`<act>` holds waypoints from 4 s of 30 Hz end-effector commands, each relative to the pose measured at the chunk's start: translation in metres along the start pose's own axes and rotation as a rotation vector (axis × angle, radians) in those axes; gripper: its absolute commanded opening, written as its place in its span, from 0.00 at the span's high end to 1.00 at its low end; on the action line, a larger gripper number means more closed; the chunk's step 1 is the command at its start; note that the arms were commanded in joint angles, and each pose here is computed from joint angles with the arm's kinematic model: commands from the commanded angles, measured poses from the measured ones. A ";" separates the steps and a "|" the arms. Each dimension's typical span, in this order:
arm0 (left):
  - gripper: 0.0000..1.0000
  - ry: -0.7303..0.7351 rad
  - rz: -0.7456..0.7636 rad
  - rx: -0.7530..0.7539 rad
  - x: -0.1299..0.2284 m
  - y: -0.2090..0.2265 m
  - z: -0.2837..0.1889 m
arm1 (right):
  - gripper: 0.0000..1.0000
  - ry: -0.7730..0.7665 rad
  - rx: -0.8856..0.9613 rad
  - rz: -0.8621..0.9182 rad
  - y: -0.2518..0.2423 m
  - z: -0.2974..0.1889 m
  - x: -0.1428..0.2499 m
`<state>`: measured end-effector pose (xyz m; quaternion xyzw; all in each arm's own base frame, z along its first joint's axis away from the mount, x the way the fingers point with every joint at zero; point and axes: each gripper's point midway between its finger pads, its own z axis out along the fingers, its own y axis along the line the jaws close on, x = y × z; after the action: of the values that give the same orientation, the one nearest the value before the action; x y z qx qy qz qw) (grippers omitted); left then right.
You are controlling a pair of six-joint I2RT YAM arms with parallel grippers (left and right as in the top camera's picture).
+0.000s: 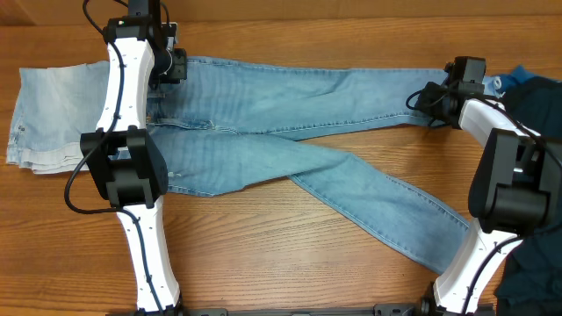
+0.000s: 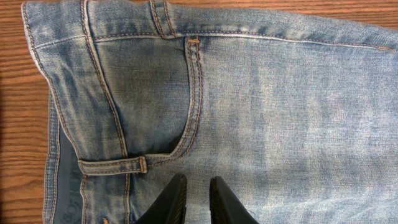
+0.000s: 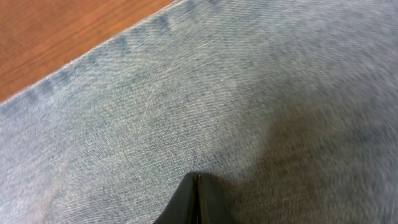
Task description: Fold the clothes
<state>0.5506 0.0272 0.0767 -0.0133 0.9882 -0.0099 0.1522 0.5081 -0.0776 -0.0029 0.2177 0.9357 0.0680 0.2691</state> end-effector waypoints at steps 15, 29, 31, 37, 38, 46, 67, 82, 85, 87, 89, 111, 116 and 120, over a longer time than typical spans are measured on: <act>0.96 -0.090 -0.005 0.120 -0.022 -0.020 0.012 | 0.96 0.123 -0.046 -0.243 0.043 -0.029 -0.024; 0.96 -0.041 -0.049 0.117 0.032 -0.018 0.110 | 0.96 0.190 -0.040 -0.274 0.045 -0.010 0.002; 0.96 -0.052 -0.052 0.118 0.035 -0.018 0.118 | 0.96 0.252 -0.026 -0.266 0.037 -0.001 0.020; 0.96 -0.100 -0.054 0.115 0.030 -0.014 0.125 | 0.96 0.437 0.102 -0.217 0.001 0.004 0.074; 0.96 -0.121 -0.052 0.112 0.025 -0.013 0.125 | 0.96 0.489 0.165 -0.211 -0.011 -0.003 0.084; 0.96 -0.210 -0.060 0.003 0.005 0.014 0.122 | 0.96 0.573 0.237 -0.191 -0.024 -0.017 0.101; 0.96 -0.372 -0.123 -0.030 -0.039 0.065 0.113 | 0.83 0.463 0.091 -0.026 0.013 0.001 0.081; 0.00 -0.623 -0.229 0.050 -0.051 0.016 -0.316 | 0.28 0.245 0.049 0.017 0.045 -0.231 -0.050; 0.00 -0.565 -0.246 0.058 -0.010 0.006 -0.342 | 0.23 0.240 0.048 0.023 0.047 -0.264 -0.042; 0.00 -0.493 -0.252 0.061 0.016 0.000 -0.345 | 0.21 0.236 0.049 0.039 0.048 -0.283 -0.035; 0.00 -0.405 -0.248 0.058 0.038 -0.006 -0.339 | 0.20 0.219 0.033 0.045 0.050 -0.309 -0.028; 0.00 -0.090 -0.219 0.007 0.043 -0.013 -0.163 | 0.19 0.545 0.216 0.287 -0.045 -0.286 0.180; 0.00 -0.099 -0.216 0.008 0.041 -0.013 -0.163 | 0.96 0.695 0.127 0.354 -0.030 -0.265 0.206; 0.00 -0.101 -0.217 0.007 0.040 -0.012 -0.163 | 0.96 0.709 0.162 0.458 -0.040 -0.236 0.236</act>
<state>0.4635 0.0176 0.2177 -0.1221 0.9725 -0.0279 0.1962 0.1974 -0.0175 0.0924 0.3693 0.9175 0.1153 -0.0926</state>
